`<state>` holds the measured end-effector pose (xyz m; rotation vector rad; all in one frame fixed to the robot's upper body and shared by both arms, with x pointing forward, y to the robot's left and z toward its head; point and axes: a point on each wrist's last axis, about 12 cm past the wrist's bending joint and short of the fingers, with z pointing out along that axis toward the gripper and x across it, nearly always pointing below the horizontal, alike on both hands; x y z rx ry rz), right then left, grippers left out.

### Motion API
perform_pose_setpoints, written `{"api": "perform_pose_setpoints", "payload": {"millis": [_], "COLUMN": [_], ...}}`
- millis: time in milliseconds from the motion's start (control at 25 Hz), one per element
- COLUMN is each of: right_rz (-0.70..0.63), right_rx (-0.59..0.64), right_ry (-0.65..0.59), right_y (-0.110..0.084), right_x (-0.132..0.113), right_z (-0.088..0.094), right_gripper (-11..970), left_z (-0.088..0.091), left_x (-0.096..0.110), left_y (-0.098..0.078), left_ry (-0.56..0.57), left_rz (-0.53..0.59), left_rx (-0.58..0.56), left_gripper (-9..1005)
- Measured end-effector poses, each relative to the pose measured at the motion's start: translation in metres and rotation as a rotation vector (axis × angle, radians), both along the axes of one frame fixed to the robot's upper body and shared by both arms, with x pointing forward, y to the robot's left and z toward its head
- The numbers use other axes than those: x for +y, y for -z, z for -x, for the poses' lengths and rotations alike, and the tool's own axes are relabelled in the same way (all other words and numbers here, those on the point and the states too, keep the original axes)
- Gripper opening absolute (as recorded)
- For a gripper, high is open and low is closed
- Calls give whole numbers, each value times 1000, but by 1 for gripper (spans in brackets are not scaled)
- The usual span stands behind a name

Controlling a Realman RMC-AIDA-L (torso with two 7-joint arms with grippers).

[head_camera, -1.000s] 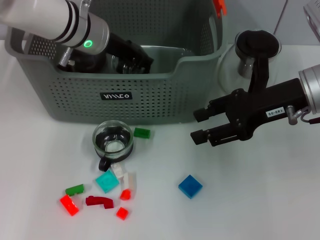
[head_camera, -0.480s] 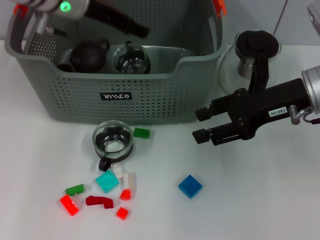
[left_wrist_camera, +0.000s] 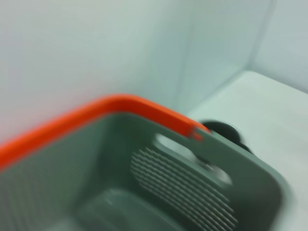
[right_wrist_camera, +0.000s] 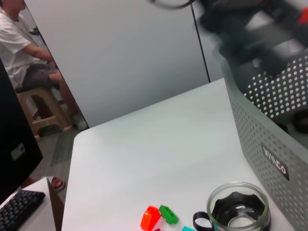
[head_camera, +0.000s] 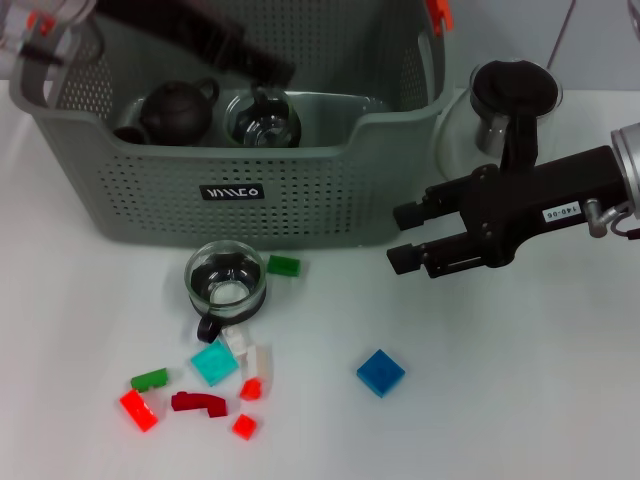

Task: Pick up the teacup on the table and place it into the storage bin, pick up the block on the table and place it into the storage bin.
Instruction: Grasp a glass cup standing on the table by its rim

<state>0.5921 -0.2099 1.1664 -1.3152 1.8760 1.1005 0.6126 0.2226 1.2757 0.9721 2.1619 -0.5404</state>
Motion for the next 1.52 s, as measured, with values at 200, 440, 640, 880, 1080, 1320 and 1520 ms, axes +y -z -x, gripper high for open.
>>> {"api": "perform_pose_setpoints", "payload": {"millis": [200,440,640,880,1080,1320,1520], "right_rz": [-14,-24,-32,-39,-45,-57,-65], "right_rx": [-1,-6,-11,-3,15,25,25], "right_ry": [11,16,11,16,-7,5,19], "right_y": [-1,-4,-3,-2,-5,-6,-5], "right_x": [-2,-2,-1,-4,-10,-18,-21], "right_z": [-1,-2,-1,1,4,6,6], "right_gripper": [668,668,668,668,667,666,666], "left_z": [30,49,56,61,57,50,48], "left_x": [4,13,22,17,-1,-13,-26], "left_y": [8,22,36,73,97,110,118], "left_ry": [63,93,110,190,222,228,248], "left_rz": [-16,-33,-48,-70,-180,-219,-247], "left_rx": [94,210,236,240,209,196,192], "left_gripper": [833,830,829,827,826,825,824]}}
